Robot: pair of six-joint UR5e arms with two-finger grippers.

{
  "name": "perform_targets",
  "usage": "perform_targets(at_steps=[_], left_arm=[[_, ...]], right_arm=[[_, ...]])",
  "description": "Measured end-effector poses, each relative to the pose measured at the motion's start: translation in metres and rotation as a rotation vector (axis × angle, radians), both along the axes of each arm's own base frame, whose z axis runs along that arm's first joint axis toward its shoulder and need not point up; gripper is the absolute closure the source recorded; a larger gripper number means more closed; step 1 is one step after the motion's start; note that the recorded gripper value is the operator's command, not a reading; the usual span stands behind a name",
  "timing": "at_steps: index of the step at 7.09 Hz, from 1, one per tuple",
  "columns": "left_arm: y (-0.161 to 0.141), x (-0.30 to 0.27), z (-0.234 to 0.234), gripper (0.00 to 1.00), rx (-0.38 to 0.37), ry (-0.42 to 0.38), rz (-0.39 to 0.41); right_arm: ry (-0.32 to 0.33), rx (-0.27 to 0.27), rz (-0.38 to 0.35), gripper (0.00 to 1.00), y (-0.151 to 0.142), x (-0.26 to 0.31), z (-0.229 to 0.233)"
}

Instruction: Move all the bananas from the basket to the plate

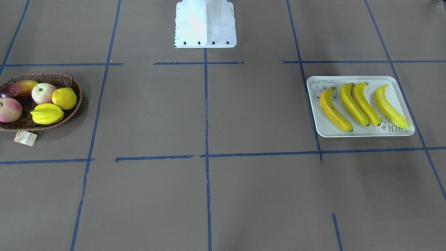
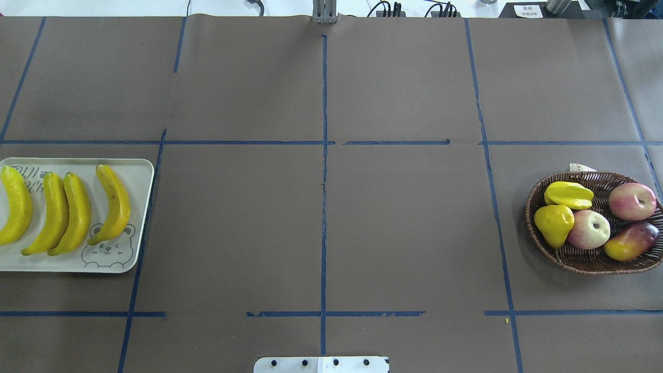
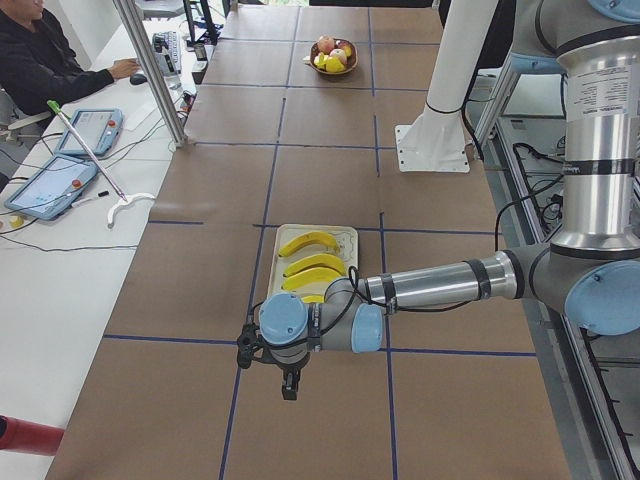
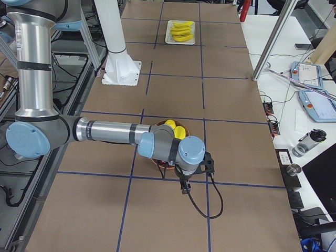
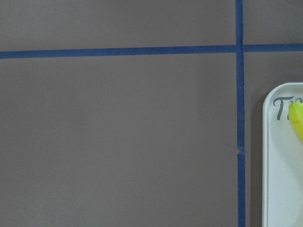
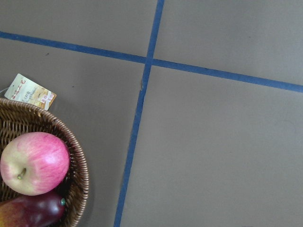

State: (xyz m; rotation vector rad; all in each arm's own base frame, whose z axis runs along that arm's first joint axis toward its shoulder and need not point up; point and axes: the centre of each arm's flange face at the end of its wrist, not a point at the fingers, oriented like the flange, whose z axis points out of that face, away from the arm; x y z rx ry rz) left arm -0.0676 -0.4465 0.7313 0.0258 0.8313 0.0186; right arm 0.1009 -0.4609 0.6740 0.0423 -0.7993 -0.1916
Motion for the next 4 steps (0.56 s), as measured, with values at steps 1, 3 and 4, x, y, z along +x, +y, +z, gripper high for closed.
perform_targets(at_steps=[1,3,4], left_arm=[[-0.003,0.000,-0.007,0.00,0.008,0.026,-0.004],[-0.010,-0.003,-0.050,0.00,0.026,0.039,-0.012],[-0.011,-0.004,-0.085,0.00,0.027,0.028,-0.010]], right_arm=[[0.028,-0.002,0.006,0.00,-0.001,0.002,-0.002],[0.041,-0.001,0.011,0.00,-0.002,0.003,-0.004],[0.040,0.000,0.012,0.00,-0.002,0.003,-0.005]])
